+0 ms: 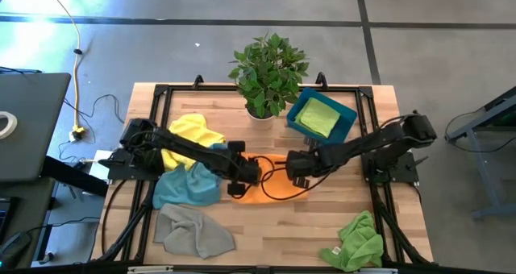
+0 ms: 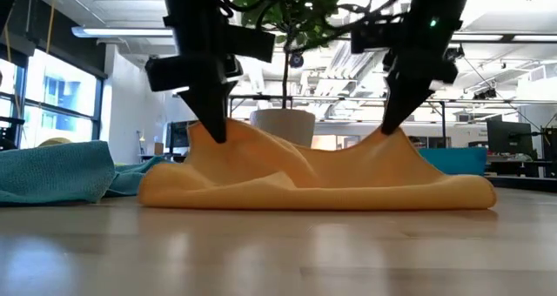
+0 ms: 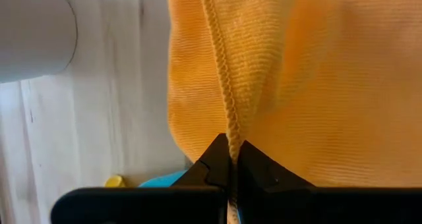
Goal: Fold microfiber towels
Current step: Fold the orange towel
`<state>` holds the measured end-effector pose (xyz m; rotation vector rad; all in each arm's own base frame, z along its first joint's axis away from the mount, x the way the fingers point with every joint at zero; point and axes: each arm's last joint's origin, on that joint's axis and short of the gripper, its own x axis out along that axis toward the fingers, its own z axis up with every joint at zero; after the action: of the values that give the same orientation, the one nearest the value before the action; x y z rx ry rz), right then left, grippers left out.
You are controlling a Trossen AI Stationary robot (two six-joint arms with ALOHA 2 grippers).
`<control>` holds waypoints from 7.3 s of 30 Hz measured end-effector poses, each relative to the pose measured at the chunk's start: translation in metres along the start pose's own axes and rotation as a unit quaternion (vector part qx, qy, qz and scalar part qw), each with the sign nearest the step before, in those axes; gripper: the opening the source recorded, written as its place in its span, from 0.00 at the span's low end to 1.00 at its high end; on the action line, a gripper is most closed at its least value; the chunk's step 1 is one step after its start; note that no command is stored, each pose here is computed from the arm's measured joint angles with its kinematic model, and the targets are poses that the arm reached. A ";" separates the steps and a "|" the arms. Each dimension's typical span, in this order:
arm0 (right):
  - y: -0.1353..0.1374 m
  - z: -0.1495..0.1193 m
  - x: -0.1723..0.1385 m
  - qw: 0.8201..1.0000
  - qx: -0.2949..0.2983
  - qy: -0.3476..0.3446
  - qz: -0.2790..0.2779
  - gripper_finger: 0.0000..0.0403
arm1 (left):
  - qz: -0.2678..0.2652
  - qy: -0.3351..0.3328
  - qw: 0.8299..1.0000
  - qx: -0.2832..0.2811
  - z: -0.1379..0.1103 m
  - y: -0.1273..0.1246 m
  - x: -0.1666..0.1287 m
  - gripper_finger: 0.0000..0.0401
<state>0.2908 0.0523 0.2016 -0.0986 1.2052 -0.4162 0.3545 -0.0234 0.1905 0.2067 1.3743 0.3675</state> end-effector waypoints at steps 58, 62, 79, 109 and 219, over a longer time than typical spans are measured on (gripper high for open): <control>0.027 -0.081 0.018 0.963 0.230 -0.065 0.122 0.28 | -0.121 -0.020 0.990 -0.063 -0.044 -0.060 0.036 0.25; 0.027 -0.082 0.018 0.957 0.254 -0.056 0.128 0.28 | -0.138 -0.024 0.985 -0.102 -0.046 -0.069 0.035 0.25; 0.009 -0.080 0.030 0.949 0.300 -0.040 0.091 0.47 | -0.209 -0.074 0.970 -0.101 -0.035 -0.079 0.032 0.25; 0.019 -0.093 0.069 0.912 0.361 -0.122 0.150 0.30 | -0.210 -0.094 0.968 -0.102 -0.029 -0.075 0.034 0.25; 0.078 0.049 0.007 0.964 0.265 -0.021 0.016 0.26 | -0.045 0.055 0.996 0.052 -0.056 -0.107 -0.076 0.25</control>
<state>0.3580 0.1143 0.1909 0.3714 1.0183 -0.6924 0.3022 -0.1548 0.2113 0.2127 1.5073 0.2356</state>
